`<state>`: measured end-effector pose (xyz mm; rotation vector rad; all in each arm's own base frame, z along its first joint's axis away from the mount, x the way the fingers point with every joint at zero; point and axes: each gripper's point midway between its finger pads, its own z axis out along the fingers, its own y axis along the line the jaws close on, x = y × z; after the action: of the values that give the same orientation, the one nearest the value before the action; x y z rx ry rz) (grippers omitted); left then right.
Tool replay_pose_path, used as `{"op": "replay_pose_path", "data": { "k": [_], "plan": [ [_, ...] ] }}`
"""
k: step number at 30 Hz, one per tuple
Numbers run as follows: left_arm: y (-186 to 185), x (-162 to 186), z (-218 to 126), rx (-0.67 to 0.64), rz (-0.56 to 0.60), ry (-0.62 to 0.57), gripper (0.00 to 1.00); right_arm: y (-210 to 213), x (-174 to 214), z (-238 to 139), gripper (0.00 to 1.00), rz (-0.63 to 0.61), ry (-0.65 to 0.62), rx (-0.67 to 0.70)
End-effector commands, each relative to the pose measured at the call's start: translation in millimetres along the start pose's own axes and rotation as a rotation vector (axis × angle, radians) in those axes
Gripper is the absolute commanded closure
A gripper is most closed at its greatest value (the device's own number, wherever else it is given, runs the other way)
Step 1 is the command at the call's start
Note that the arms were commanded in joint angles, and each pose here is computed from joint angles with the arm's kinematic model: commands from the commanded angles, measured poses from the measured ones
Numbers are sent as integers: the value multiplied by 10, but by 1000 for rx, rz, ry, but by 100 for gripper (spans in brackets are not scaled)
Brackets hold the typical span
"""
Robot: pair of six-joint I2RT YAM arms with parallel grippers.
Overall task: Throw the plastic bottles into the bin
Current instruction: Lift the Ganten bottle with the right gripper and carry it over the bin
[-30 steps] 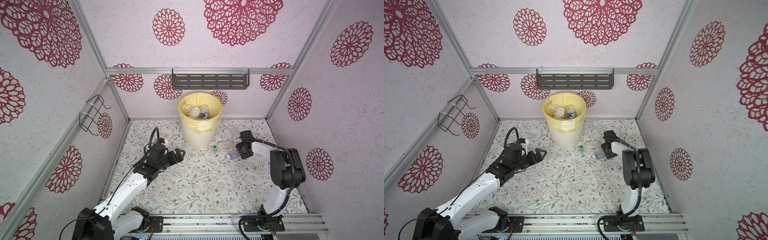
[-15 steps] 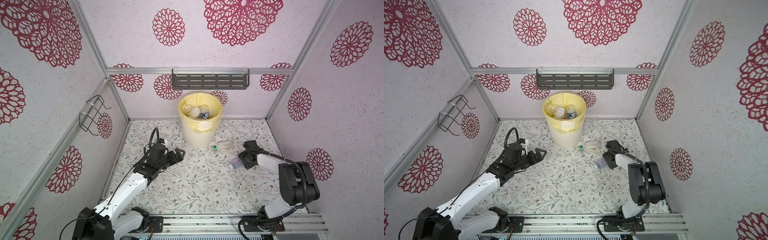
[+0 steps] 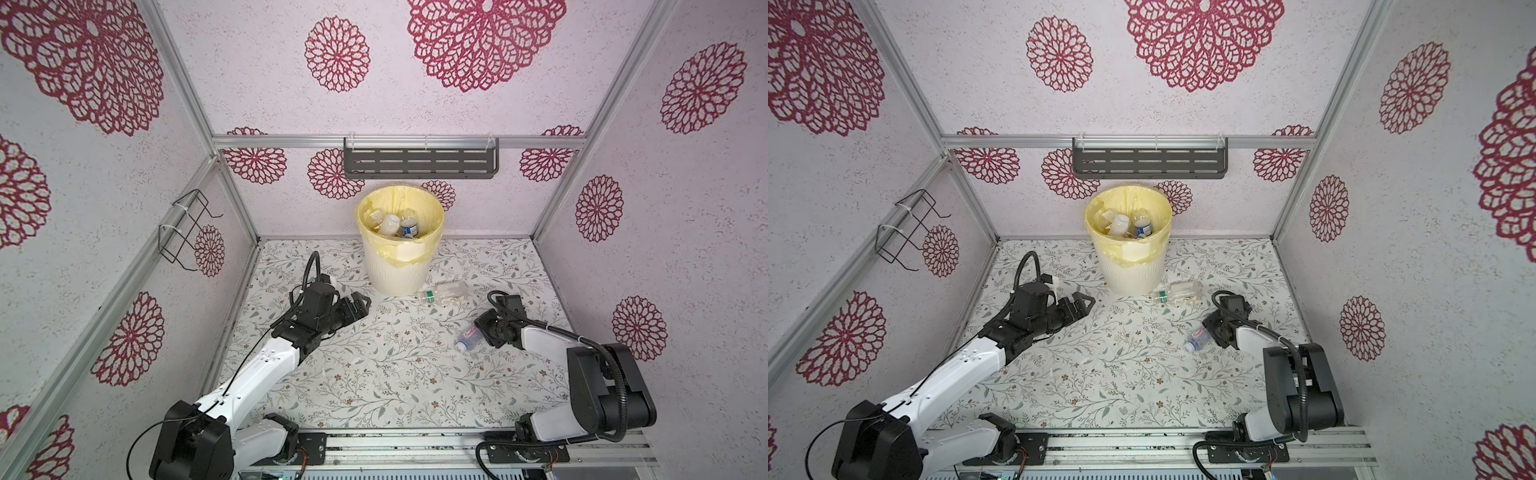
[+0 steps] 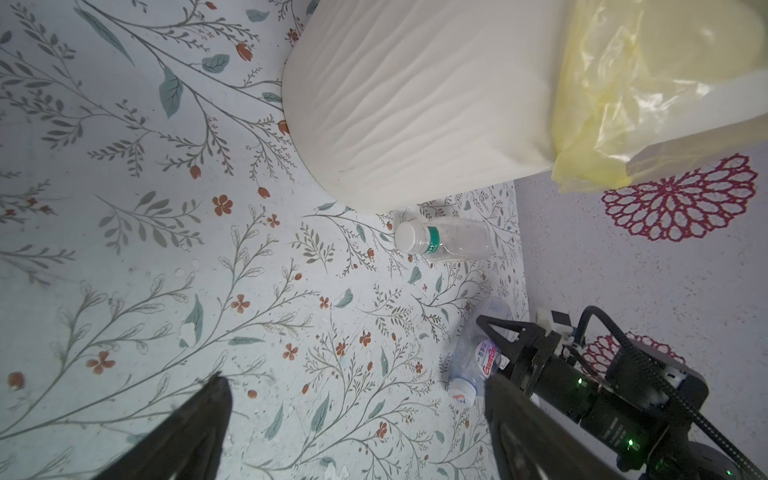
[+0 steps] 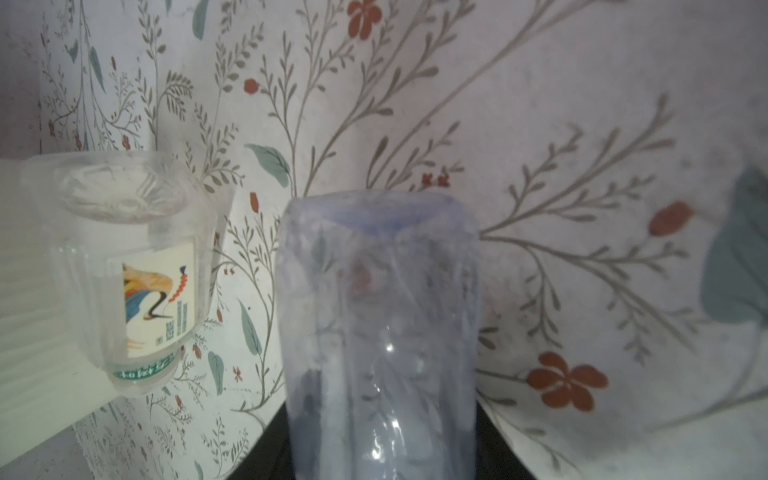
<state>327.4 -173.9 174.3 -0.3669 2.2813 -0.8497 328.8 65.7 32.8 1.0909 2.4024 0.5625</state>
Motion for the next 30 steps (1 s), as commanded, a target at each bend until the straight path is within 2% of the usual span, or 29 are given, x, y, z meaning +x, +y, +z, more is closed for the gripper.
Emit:
{"op": "replay_pose_path", "data": {
  "k": [1, 9, 17, 30],
  "plan": [
    [-102, -172, 5, 18, -9, -49, 3, -174, 211, -85, 53, -40, 66, 26],
    [-161, -220, -18, 35, -32, -62, 3, 13, 129, -533, 54, -84, -21, -88],
    [-189, -239, -94, 46, -40, -76, 3, 448, -3, -1065, 56, -125, -131, -312],
    [-229, -241, -129, 65, -40, -80, 3, 1096, -119, -1526, 59, -203, -152, -520]
  ]
}}
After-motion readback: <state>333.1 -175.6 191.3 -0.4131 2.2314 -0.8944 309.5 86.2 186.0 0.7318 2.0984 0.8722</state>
